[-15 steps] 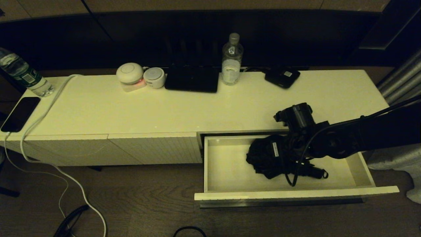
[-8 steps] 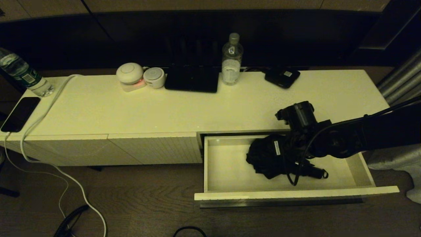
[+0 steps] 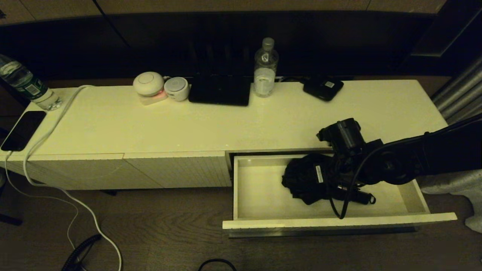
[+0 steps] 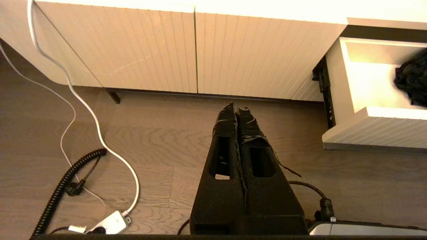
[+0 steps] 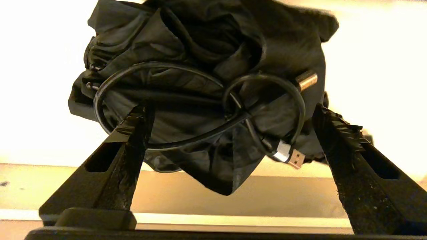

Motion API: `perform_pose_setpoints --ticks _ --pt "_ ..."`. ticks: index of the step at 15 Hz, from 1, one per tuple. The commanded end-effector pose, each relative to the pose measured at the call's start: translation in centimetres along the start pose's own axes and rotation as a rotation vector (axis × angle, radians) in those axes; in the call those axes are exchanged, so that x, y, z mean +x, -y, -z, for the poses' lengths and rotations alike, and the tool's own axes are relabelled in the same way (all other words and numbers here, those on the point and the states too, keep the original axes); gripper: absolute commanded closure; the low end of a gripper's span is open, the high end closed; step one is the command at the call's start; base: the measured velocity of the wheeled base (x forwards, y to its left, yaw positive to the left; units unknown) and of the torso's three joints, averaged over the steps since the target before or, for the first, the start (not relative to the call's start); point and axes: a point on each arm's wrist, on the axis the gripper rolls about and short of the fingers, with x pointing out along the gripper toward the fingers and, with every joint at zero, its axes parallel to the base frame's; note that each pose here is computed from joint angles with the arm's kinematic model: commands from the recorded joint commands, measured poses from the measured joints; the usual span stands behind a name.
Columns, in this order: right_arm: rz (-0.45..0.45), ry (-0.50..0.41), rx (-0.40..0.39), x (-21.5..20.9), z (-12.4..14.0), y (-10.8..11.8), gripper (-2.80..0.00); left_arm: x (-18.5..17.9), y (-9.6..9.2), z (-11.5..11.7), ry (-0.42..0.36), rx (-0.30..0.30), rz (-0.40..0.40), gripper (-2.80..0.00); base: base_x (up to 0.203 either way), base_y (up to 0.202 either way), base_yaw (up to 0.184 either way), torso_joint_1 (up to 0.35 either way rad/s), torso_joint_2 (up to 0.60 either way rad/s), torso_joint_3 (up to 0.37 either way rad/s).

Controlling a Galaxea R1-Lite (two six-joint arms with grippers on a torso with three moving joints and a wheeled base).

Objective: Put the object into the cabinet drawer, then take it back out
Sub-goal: Take the umbrella out of the drawer and put it on the table

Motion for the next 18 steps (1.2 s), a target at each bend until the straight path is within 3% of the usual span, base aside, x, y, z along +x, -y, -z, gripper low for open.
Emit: perform_pose_setpoints --ticks 1,10,11,18 --pt "-0.004 -0.015 0.019 0.35 0.25 -0.17 -2.80 -0.01 0.00 0.01 0.002 -0.001 0.001 0.00 0.000 0.000 0.000 0.000 0.00 0.000" --pt "-0.027 -0.041 0.009 0.72 0.49 -0.81 -2.80 -0.01 0.00 0.00 0.002 -0.001 0.000 0.00 0.000 0.000 0.000 0.000 0.00 0.000" --pt "-0.026 -0.044 0.010 0.73 0.54 -0.80 0.00 -0.01 0.00 0.00 0.002 -0.001 0.000 0.00 0.000 0.000 0.000 0.000 0.00 0.000" --pt "-0.026 -0.089 0.038 0.69 1.20 -1.01 0.00 -0.01 0.00 0.00 0.002 -0.001 0.000 0.00 0.000 0.000 0.000 0.000 0.00 0.000"
